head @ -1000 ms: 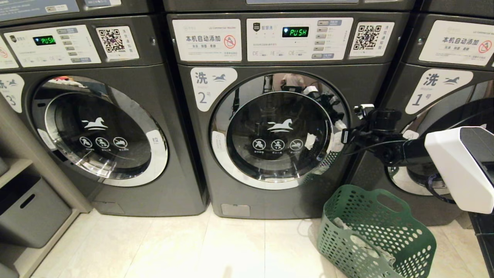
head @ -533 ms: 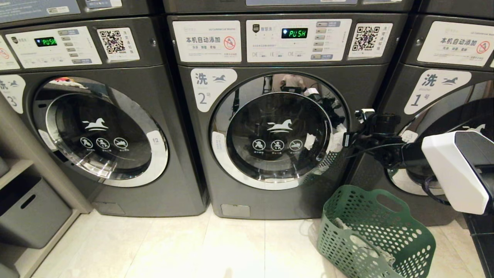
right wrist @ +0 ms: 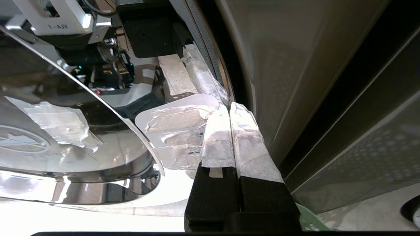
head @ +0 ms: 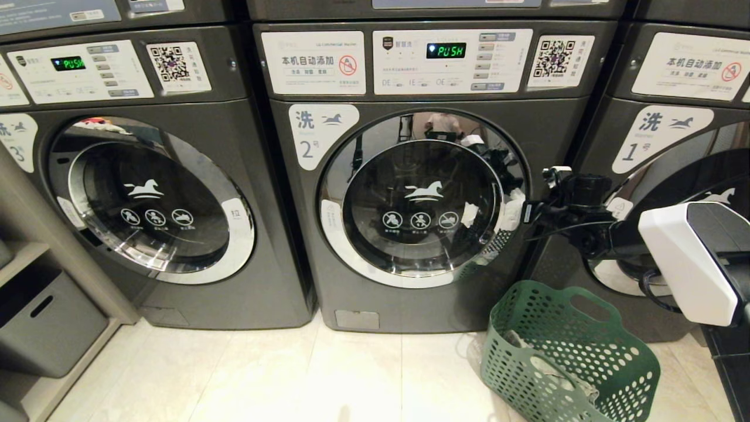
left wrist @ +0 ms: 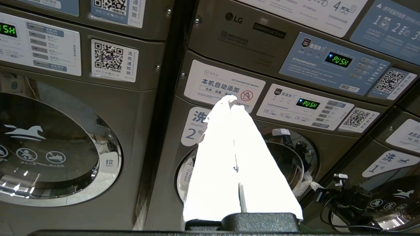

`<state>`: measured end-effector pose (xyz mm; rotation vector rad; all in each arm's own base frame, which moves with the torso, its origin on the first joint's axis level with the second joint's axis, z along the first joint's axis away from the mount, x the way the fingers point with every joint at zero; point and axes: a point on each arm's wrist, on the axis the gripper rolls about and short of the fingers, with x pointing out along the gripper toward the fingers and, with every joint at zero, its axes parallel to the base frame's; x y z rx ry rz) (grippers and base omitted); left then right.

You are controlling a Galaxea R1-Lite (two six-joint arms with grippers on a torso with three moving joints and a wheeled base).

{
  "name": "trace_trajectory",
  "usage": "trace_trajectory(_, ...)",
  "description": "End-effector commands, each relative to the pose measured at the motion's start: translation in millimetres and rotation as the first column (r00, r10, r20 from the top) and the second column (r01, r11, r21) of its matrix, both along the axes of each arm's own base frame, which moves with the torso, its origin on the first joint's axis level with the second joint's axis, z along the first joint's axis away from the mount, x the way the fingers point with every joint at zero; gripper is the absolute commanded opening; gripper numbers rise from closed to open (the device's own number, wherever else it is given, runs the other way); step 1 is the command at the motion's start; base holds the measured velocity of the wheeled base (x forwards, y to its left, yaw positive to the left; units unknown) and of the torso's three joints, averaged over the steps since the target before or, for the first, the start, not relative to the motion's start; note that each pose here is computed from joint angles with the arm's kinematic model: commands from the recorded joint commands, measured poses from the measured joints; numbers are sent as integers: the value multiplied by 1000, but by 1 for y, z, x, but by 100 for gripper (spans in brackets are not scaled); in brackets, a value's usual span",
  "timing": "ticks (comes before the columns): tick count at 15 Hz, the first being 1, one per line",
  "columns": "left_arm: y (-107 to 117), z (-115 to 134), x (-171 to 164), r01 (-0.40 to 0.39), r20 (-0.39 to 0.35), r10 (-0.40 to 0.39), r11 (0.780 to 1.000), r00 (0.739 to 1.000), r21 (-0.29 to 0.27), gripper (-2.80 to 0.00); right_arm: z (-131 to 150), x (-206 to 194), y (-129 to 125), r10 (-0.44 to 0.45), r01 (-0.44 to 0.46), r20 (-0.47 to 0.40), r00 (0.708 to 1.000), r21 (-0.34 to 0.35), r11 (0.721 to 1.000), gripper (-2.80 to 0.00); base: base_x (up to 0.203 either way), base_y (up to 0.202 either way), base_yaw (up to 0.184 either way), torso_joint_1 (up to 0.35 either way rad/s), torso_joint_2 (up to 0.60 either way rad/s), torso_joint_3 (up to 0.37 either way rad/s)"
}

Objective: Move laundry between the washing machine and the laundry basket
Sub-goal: Press the washing machine door tightly with the right hand

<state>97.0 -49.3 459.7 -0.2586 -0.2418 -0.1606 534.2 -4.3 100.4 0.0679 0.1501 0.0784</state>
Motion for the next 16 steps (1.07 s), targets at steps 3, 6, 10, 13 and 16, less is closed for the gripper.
trace_trajectory(3,1,0,-1,-7,0,7,1000,1000,-4,-280,9,-2,9,24,-25,22,999,37,999,-280,0,0,0,0,0,0)
trace_trajectory(6,1,1,-1,-7,1,7,1000,1000,-4,-280,8,-7,17,44,-44,2,999,31,999,-280,0,0,0,0,0,0)
trace_trajectory(10,1,0,-1,-12,0,12,1000,1000,-6,-280,2,-21,20,52,-50,-45,998,25,998,-280,0,0,0,0,0,0)
trace_trajectory(13,1,0,-1,-12,0,12,1000,1000,-6,-280,6,-19,19,42,-42,-18,999,17,999,-280,0,0,0,0,0,0)
trace_trajectory(16,2,-1,-2,-12,-3,12,1000,1000,-4,-280,5,-30,19,40,-39,-55,998,5,999,-280,0,0,0,0,0,0)
